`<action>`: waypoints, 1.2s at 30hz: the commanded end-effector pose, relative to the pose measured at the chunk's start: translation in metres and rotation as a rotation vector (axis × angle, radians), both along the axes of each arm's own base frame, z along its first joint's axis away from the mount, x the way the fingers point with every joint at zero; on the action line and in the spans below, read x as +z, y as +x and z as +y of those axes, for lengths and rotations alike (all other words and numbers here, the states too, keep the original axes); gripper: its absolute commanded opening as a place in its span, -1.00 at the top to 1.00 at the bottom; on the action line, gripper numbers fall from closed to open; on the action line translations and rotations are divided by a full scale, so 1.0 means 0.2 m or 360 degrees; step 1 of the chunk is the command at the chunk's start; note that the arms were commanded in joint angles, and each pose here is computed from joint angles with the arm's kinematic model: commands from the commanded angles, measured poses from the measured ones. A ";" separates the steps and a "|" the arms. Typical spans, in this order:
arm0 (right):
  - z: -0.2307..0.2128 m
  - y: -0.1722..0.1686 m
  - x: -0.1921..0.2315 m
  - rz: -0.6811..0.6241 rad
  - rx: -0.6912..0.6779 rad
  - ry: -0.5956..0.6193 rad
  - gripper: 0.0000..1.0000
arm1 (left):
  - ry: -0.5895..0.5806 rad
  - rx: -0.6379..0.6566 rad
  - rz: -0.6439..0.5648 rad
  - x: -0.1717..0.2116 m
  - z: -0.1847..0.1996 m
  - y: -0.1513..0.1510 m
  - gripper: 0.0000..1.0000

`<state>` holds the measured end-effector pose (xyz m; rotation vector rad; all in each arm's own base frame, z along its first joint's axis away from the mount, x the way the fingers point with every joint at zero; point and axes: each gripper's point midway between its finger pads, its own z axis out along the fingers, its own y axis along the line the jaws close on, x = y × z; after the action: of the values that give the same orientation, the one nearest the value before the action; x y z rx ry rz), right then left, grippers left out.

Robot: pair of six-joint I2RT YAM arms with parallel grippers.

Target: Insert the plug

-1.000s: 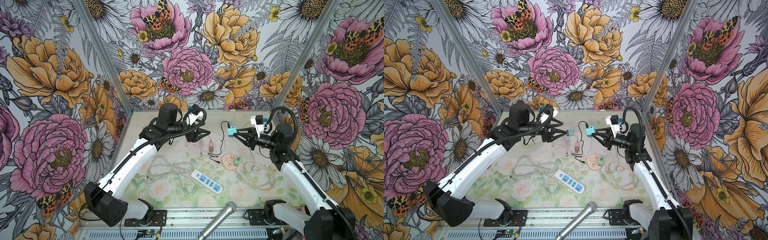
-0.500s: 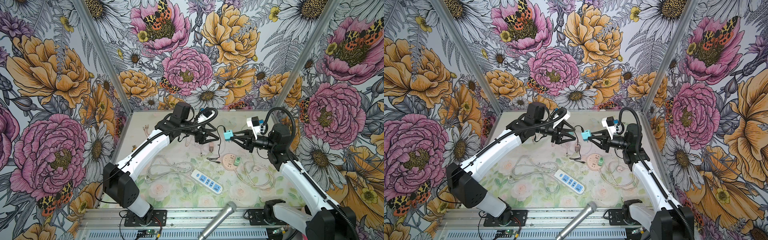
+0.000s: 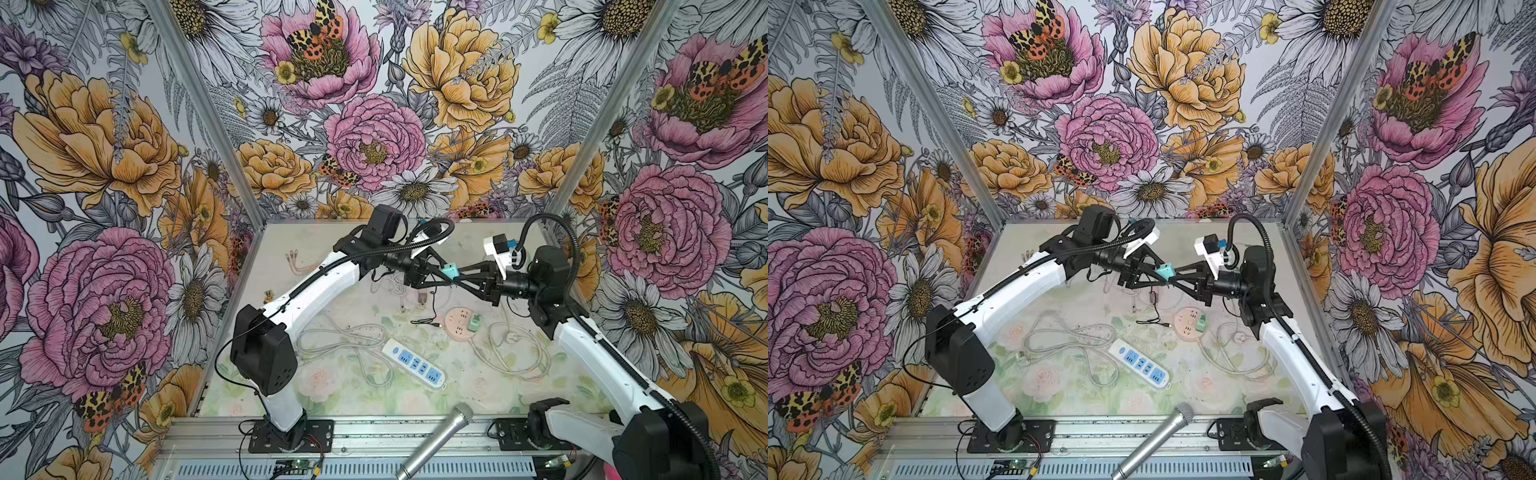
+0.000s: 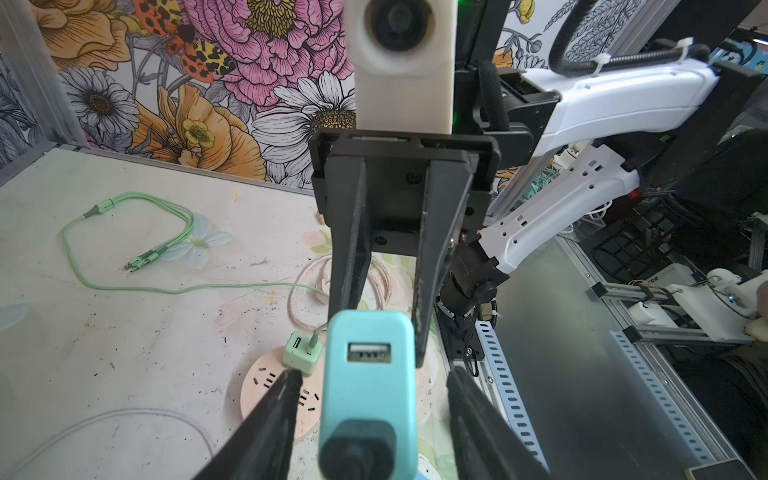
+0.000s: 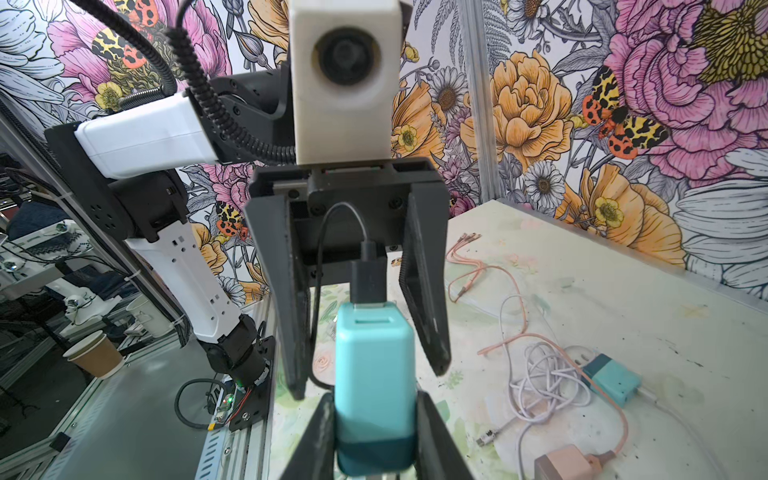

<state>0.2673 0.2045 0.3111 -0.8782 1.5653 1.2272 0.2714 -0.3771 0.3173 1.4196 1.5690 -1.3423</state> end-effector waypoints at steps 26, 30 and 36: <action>-0.28 0.18 0.11 -0.0026 -0.0699 0.0030 -0.01 | 0.0021 -0.0023 -0.0097 -0.08 0.04 -0.03 1.00; -0.46 0.24 0.11 0.0154 -0.0923 0.0107 -0.06 | 0.0076 -0.0045 -0.0115 -0.19 0.01 -0.05 1.00; -0.67 0.40 -0.02 0.0579 -0.1147 0.0194 -0.03 | 0.0166 -0.0080 -0.0118 -0.39 -0.12 -0.04 1.00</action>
<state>0.3335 0.0896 0.3195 -0.1768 1.7538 0.9202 0.2573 -0.3873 0.2636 1.5269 1.5900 -1.2876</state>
